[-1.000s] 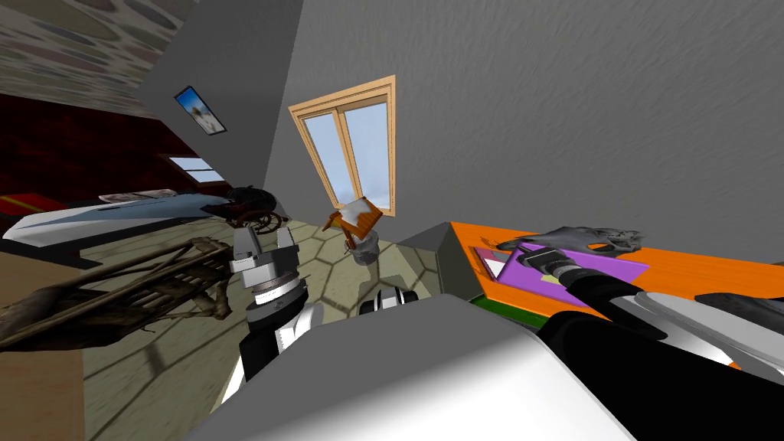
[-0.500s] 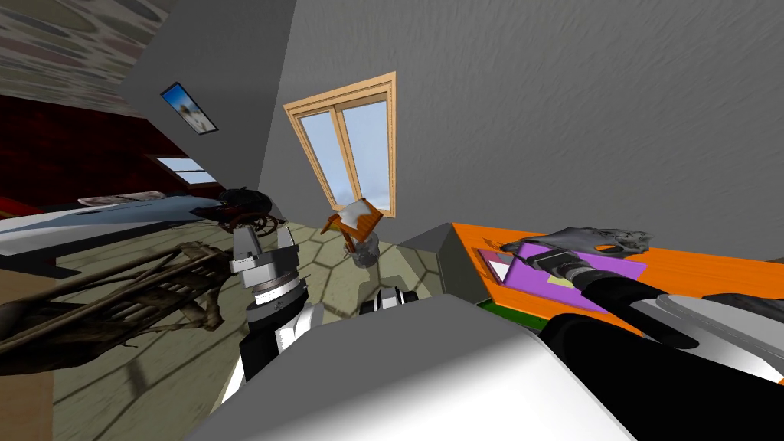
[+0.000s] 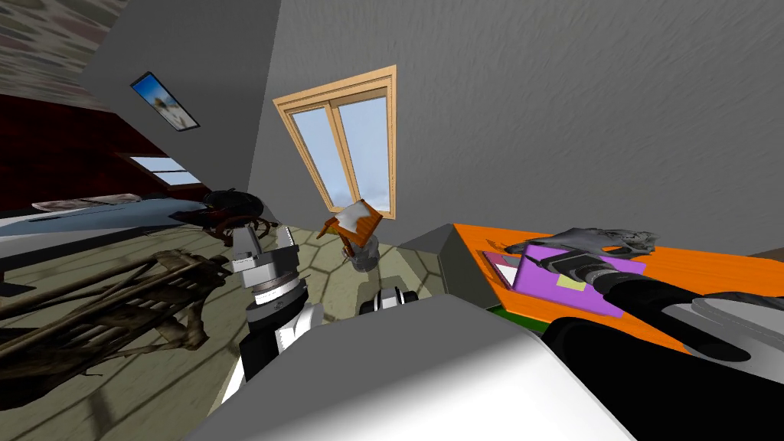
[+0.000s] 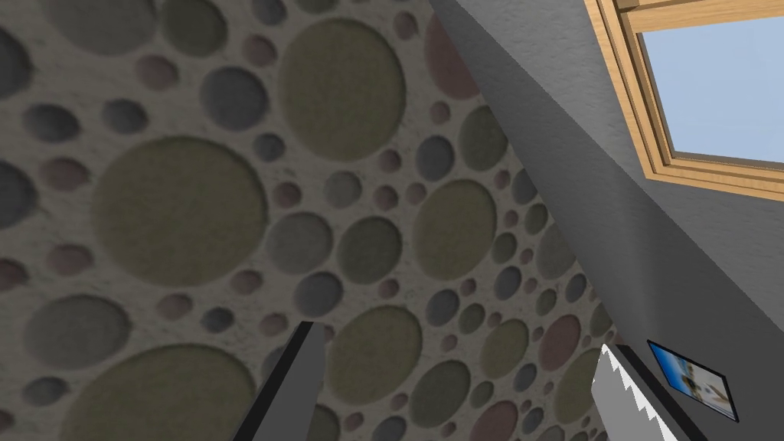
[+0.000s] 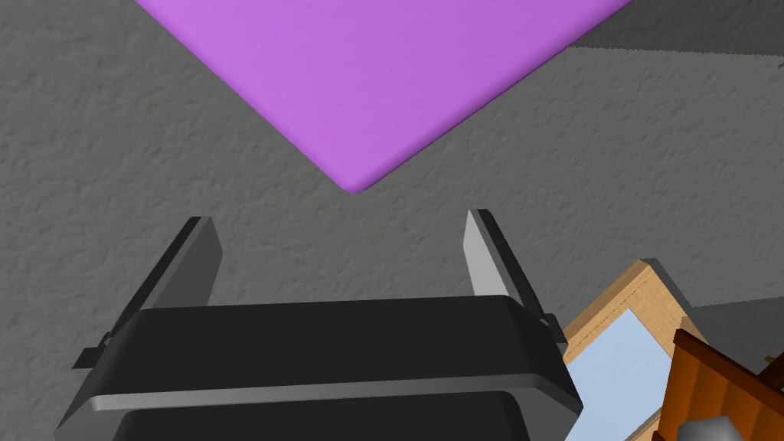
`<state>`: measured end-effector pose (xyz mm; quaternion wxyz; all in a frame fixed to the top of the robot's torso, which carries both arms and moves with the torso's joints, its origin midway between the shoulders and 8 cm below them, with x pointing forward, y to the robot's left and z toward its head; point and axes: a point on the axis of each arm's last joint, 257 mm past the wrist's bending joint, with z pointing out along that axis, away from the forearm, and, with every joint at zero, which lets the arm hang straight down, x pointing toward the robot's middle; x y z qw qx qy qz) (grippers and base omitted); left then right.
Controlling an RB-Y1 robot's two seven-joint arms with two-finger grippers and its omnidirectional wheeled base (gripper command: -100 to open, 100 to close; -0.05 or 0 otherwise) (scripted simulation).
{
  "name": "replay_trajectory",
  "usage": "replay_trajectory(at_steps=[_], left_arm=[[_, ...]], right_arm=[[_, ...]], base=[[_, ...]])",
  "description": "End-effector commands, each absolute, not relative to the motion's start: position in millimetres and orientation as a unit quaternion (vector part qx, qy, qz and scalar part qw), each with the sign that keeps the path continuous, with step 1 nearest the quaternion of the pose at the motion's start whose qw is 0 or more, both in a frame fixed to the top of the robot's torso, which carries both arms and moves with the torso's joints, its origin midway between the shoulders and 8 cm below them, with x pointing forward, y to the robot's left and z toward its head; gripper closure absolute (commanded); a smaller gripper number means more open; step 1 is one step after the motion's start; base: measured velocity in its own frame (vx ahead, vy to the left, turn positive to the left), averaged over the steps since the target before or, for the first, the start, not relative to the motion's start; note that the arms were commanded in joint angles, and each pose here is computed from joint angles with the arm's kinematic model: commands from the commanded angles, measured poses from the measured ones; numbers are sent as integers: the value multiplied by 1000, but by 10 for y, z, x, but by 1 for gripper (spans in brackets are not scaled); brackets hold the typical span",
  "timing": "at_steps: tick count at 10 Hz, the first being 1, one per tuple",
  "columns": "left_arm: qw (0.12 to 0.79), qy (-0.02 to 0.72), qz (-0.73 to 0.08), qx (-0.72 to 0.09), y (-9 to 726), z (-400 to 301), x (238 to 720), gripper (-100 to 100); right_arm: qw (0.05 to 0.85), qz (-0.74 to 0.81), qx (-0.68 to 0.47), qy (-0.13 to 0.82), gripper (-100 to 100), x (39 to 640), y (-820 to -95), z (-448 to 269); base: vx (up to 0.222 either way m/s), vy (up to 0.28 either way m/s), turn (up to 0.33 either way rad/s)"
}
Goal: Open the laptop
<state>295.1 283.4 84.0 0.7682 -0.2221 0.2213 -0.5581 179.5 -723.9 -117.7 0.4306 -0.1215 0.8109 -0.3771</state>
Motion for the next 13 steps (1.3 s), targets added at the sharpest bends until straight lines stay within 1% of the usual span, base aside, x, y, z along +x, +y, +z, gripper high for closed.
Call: replay_trajectory(at_steps=[1, 5, 7, 10, 11, 12, 13], left_arm=[[768, 221, -558, -222, 2834, 840, 2951, 0], [768, 221, -558, -222, 2834, 840, 2951, 0], [768, 221, -558, -222, 2834, 841, 2951, 0], [768, 221, -558, -222, 2834, 841, 2952, 0], [768, 221, -558, -222, 2834, 841, 2952, 0], [768, 221, -558, -222, 2834, 840, 2951, 0], [768, 221, -558, -222, 2835, 840, 2951, 0]], right_arm=[[416, -385, -113, 816, -100, 1637, -7373, -1102], [404, -391, -107, 820, -100, 1532, -7472, -1053], [392, -403, -82, 823, -100, 1387, -7611, -1068], [374, -421, -46, 825, -100, 1160, -7805, -1089], [378, -417, -54, 825, -100, 1212, -7768, -1086], [380, -415, -58, 824, 100, 1238, -7742, -1083], [386, -409, -70, 824, 100, 1313, -7677, -1076]], base=[[96, 62, -62], [75, 54, -47], [-54, -7, 252], [-127, -5, 300], [-45, 0, 46], [21, -11, -219], [81, -15, -301]])
